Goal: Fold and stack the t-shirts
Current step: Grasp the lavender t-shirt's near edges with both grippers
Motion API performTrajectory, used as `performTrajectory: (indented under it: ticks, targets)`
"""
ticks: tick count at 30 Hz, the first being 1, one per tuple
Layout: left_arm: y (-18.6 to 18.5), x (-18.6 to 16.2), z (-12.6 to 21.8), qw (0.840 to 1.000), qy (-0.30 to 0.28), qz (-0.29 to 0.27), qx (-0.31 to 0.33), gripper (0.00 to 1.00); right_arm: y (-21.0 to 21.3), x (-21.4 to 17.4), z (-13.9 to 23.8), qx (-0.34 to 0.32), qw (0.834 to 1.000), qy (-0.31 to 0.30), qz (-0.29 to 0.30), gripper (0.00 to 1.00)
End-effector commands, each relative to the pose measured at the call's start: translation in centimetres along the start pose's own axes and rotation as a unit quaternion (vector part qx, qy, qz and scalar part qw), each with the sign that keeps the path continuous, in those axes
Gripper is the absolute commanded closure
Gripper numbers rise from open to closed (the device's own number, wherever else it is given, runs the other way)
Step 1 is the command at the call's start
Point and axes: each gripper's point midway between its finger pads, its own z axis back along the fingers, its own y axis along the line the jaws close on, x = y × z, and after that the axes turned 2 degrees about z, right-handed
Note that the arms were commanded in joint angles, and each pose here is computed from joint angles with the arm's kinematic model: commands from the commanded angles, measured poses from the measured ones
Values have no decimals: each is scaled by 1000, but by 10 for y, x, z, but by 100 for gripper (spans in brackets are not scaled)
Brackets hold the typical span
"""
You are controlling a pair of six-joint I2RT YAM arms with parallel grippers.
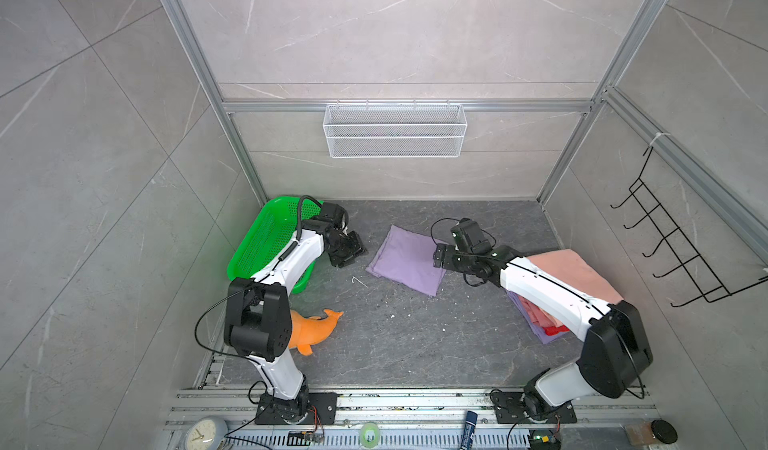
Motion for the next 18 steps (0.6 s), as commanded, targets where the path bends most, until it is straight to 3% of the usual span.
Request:
performTrajectory:
  ticks: [1, 13, 18]
  targets:
    - [-11, 4, -30, 1000, 2, -2, -20, 54, 14, -16, -26, 36, 999, 29, -14, 9]
    - [-3, 13, -82, 1000, 21, -12, -11, 59, -8, -75, -71, 7, 993, 110, -50, 11]
    - [-10, 15, -89, 999, 23, -4, -30, 71, -12, -98, -84, 6, 988, 142, -64, 16]
